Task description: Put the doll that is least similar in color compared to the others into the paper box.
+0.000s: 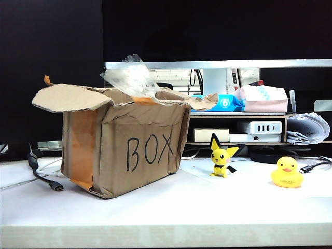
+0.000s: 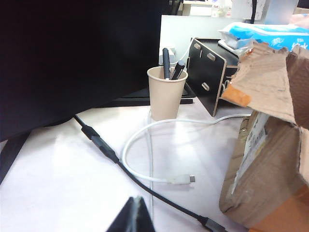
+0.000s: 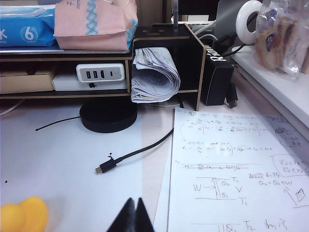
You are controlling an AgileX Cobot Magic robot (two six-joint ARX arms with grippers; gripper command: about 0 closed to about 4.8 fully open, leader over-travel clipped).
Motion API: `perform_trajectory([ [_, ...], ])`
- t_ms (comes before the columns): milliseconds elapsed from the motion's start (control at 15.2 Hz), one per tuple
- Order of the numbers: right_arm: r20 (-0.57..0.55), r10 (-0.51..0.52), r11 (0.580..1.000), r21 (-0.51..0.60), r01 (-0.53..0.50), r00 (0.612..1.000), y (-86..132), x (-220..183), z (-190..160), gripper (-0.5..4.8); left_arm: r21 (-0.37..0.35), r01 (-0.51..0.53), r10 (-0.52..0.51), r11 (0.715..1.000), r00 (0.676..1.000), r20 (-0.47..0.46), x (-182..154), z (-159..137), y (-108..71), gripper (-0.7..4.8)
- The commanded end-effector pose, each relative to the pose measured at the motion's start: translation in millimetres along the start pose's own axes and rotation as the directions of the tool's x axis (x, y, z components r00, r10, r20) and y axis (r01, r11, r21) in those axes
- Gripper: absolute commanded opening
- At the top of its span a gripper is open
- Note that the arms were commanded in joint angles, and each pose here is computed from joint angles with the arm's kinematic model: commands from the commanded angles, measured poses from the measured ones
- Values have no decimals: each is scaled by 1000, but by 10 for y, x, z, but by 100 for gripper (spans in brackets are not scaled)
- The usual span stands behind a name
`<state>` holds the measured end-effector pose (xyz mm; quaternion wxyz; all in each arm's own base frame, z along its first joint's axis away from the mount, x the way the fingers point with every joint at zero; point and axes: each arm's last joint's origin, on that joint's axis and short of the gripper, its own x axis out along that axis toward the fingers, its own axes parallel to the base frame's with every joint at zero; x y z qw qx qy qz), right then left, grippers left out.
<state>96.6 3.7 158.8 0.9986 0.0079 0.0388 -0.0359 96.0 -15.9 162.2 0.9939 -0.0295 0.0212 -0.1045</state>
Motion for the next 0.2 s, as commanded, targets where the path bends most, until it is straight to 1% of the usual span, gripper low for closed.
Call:
perform_trajectory([
  [66, 11, -1, 1000, 2, 1, 1000, -1, 3, 2, -5, 1, 0, 0, 1000, 1000, 13, -1, 15, 0, -5],
  [197, 11, 0, 1000, 2, 0, 1000, 0, 3, 3, -5, 1, 0, 0, 1000, 1000, 13, -1, 15, 0, -5],
])
